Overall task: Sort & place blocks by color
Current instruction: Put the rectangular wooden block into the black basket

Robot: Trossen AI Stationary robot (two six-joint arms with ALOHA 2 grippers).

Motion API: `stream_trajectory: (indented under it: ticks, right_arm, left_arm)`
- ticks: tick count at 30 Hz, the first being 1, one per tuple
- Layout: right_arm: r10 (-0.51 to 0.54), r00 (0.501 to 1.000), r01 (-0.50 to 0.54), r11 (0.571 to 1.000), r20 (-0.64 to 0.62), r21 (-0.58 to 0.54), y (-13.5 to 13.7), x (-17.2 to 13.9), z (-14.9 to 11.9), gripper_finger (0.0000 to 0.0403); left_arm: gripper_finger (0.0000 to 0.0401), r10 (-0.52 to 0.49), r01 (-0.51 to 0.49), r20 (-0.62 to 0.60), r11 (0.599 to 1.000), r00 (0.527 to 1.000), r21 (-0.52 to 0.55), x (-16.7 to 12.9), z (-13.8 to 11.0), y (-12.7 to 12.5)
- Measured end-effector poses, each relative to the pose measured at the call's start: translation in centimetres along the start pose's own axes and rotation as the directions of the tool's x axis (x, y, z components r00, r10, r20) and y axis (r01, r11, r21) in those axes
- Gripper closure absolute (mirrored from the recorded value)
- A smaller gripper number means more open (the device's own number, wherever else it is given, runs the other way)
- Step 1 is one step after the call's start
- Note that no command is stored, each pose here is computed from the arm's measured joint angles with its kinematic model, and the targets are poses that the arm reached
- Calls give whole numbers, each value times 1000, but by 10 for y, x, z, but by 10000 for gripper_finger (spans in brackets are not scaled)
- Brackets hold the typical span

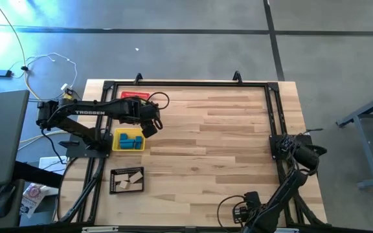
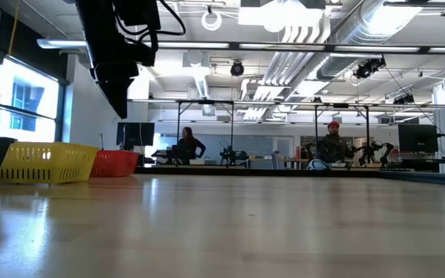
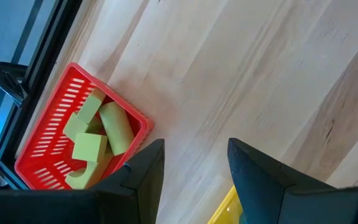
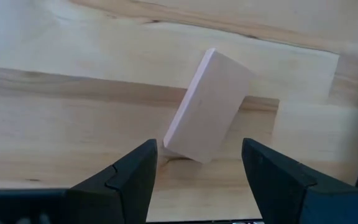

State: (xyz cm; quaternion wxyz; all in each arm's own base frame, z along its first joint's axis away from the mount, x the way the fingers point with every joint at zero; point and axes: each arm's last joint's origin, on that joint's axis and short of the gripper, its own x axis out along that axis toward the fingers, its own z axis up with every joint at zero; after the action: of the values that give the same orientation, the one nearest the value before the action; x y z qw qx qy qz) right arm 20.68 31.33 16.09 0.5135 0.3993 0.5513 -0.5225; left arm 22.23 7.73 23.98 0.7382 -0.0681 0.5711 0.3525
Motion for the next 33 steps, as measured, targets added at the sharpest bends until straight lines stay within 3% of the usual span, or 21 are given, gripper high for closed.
stream_trajectory:
  ticks: [12, 18, 33]
  right_arm:
    - [29, 998, -28, 1000, -59, 13, 4, 20, 4, 181]
    - [-6, 997, 7, 1000, -71, 15, 2, 28, 7, 184]
    - [-17, 999, 17, 1000, -42, 9, 1, 30, 8, 327]
  left_arm:
    - [238, -1, 1, 0, 1000, 1000, 0, 0, 0, 0]
    - [238, -1, 1, 1, 1000, 1000, 0, 0, 0, 0]
    - [238, -8, 8, 30, 1000, 1000, -13, 0, 3, -1]
